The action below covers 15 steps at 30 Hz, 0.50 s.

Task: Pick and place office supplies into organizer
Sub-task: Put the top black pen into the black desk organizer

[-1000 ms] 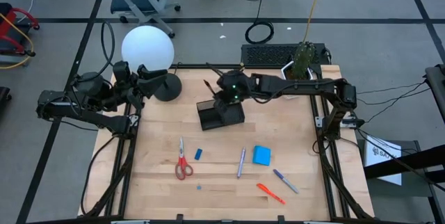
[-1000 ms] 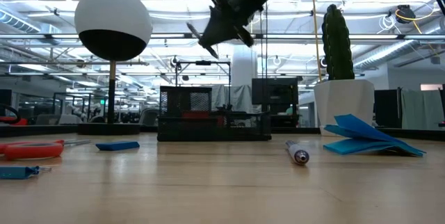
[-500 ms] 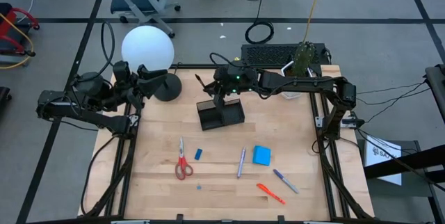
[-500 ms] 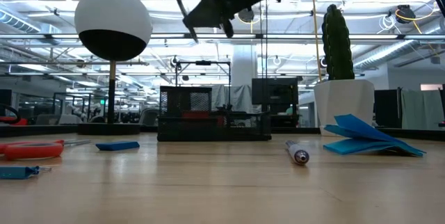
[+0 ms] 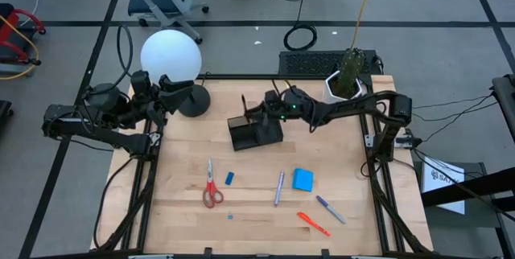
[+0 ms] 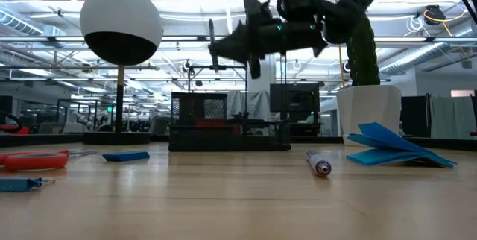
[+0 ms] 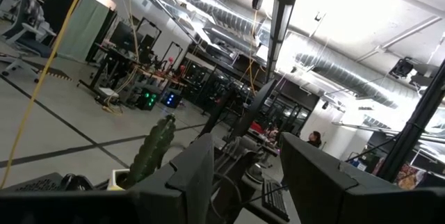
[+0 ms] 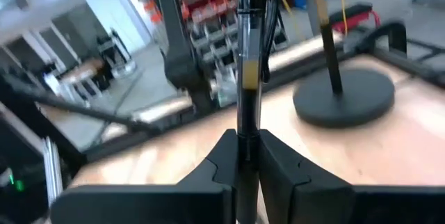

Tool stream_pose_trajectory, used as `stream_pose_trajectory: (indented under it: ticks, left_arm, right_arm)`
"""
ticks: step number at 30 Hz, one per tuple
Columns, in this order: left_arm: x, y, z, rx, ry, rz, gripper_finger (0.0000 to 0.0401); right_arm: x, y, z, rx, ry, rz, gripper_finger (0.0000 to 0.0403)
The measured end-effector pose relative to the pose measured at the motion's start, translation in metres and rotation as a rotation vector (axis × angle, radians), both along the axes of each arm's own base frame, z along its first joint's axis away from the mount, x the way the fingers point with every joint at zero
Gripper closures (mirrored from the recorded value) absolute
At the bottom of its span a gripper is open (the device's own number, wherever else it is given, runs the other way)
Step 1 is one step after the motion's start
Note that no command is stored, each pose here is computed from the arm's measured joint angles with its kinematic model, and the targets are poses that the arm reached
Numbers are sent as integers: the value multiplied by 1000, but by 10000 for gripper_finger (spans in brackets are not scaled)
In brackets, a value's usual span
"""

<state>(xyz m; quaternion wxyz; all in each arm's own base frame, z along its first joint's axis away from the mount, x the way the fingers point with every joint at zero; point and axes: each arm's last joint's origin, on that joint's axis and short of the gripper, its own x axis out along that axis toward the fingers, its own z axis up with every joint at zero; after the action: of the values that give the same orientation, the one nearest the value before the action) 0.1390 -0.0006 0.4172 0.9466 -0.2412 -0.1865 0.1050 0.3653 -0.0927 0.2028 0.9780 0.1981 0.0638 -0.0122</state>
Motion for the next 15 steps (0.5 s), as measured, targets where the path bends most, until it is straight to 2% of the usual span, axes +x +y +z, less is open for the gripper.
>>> stream_pose_trajectory:
  ticks: [6, 15]
  left_arm:
    - [0, 0, 0, -1, 0, 0, 231]
    - [0, 0, 0, 0, 1, 0, 231]
  right_arm:
    - [-4, -2, -5, -69, 6, -4, 379]
    - [-8, -16, -5, -101, 8, -39, 379]
